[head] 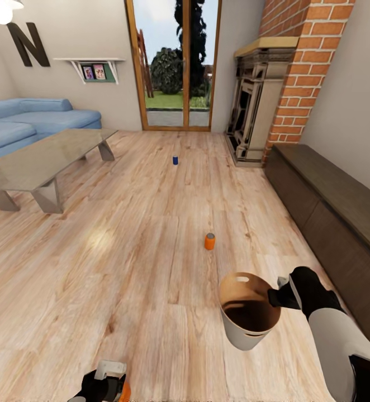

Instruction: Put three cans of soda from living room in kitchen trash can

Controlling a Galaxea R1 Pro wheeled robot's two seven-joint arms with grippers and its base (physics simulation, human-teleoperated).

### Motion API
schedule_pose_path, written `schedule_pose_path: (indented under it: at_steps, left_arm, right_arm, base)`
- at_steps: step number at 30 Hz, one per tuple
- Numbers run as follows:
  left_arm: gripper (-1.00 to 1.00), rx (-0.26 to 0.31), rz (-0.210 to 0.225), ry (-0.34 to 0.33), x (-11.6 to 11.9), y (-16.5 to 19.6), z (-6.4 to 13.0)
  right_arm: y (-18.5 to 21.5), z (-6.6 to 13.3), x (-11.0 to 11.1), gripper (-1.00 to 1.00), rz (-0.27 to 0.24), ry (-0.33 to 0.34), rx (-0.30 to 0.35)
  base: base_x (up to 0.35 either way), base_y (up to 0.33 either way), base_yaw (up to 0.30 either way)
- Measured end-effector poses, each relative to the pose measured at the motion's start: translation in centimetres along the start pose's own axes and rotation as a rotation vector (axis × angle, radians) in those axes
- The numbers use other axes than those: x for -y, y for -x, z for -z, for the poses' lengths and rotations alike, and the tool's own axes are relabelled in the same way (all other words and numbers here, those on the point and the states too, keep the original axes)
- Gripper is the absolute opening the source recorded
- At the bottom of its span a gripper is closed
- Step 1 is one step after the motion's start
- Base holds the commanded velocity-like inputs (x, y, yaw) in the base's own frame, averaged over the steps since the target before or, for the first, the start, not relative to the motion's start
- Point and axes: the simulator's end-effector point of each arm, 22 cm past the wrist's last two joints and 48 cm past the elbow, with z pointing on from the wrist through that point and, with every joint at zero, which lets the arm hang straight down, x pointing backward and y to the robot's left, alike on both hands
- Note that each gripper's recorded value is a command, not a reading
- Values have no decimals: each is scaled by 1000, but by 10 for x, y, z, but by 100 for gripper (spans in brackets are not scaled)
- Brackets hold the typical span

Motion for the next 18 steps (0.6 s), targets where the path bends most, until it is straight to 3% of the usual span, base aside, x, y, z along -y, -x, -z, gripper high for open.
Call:
schedule_pose_path:
  at_steps: [12,18]
  left_arm:
    - [100,-48,-47,-37,20,-44,-23]
    - [100,-54,-47,-41,22,-53,-28]
  right_arm:
    - [-13,-34,1,-100,15,-9,-21]
    - [9,-26,4,-100,47,-38,42]
  base:
    - [0,0,0]
    - [0,0,0]
